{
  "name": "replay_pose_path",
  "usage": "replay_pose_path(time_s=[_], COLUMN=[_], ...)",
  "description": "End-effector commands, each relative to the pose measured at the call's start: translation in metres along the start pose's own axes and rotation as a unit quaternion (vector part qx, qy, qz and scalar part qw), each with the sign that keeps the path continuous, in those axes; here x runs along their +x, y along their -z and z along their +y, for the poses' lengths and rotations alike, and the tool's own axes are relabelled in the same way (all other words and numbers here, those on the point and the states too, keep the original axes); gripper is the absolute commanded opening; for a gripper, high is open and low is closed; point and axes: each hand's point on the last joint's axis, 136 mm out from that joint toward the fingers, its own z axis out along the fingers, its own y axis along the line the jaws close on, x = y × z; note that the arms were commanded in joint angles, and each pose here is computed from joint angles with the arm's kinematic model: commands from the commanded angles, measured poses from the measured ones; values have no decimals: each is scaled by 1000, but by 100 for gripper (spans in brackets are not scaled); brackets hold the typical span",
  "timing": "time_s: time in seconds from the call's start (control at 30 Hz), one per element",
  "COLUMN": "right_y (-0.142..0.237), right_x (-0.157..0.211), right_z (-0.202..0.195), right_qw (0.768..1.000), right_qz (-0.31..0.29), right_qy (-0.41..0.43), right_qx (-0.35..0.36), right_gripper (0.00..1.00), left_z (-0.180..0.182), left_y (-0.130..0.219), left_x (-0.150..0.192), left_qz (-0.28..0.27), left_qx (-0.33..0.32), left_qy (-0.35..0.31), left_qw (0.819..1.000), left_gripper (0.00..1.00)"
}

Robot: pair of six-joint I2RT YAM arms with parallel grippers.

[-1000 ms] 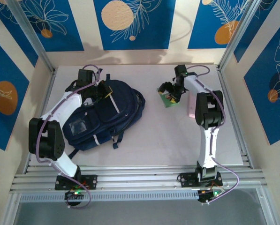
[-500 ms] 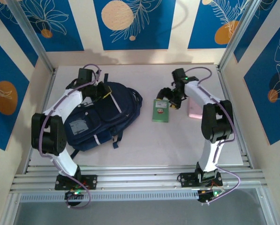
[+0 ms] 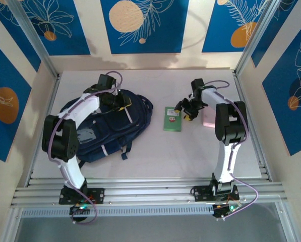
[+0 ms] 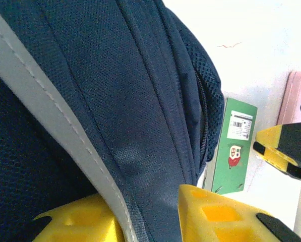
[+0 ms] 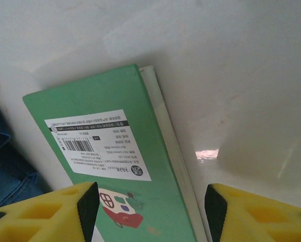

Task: Pack the student bag

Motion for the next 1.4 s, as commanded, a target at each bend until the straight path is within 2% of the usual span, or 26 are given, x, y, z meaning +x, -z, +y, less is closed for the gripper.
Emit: replay_pose_path(time_s=[0.0,0.2,0.43,0.7,0.97,1.17,1.37], right_y=[-8,-19,-30,-34,-14,-7,-14], right_x=[10,17,40,50,52,62,72], right_z=[3,0,38,71,87,96,97], right_qw=[1000,999,994,985,981,976,973], right_qz=[23,38,77,98,86,92,101], right_qy=[12,12,32,29,48,60,80], right_qx=[-8,-9,-70,-142,-167,-188,-192], right_gripper=[59,59,58,55,50,39,21], left_z=[-11,-18,-20,-18,-21,-22,-21], left_y=[-4,-14,-29,-39,-40,-40,-39], left_x=[7,17,30,36,38,37,37], left_qz=[15,31,59,74,79,80,79], left_qx=[1,4,9,12,15,17,13], left_qy=[-27,-41,-39,-32,-36,-37,-39], left_qw=[1000,999,997,997,996,996,996], left_gripper=[31,31,30,29,28,28,28])
